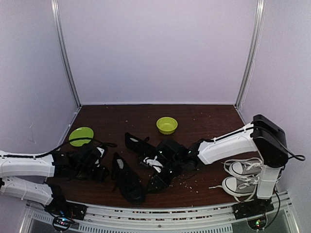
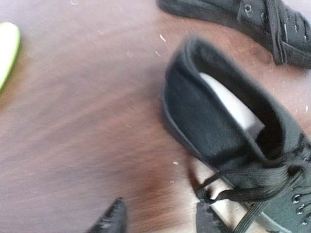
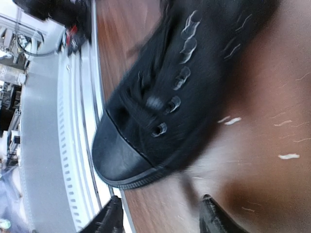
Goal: Tie the shoes
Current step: Adjust the shoe at the center of the board, then reset both arms
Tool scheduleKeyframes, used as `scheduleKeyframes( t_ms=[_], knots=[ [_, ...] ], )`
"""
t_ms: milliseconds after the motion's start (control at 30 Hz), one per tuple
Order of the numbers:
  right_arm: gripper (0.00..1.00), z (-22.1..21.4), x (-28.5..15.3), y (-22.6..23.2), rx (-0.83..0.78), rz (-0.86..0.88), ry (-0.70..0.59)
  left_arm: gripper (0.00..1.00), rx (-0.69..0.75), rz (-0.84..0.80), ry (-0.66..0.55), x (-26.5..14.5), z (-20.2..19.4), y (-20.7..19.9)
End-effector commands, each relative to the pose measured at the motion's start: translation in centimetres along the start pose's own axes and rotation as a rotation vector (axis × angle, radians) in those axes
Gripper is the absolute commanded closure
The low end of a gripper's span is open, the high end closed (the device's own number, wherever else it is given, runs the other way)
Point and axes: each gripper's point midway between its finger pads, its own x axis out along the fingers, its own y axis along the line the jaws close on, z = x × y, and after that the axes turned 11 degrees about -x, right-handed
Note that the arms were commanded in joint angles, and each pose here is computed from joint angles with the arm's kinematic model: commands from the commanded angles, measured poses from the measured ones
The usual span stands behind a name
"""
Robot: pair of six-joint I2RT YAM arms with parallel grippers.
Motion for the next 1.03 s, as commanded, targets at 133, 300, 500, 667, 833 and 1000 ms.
scheduleKeyframes(
  t_ms=[133, 300, 500, 667, 833, 1000],
  knots=[
    [0.0, 7.0, -19.1, -8.8, 0.081, -0.428, -0.418, 0.26, -0.044, 0.159, -0.236, -5.6, 9.5, 4.7],
    [0.0, 3.7, -32.2, -15.6, 0.274, -0.743, -0.657, 0.13, -0.205, 0.3, -0.407, -10.3, 14.7, 11.5],
    [0.01, -5.4, -43.2, -19.5, 0.478, -1.097, -0.885, 0.11, -0.377, 0.581, -0.551, -13.8, 15.7, 19.7],
    [0.0, -11.0, -46.2, -20.3, 0.565, -1.32, -0.895, 0.1, -0.545, 0.692, -0.6, -12.4, 14.2, 23.3],
    [0.01, -12.7, -45.7, -20.5, 0.56, -1.38, -0.843, 0.1, -0.572, 0.694, -0.602, -10.6, 13.5, 23.8],
    [0.0, -12.7, -44.8, -21.1, 0.564, -1.339, -0.825, 0.09, -0.563, 0.697, -0.629, -10.9, 13.9, 23.9]
  ],
)
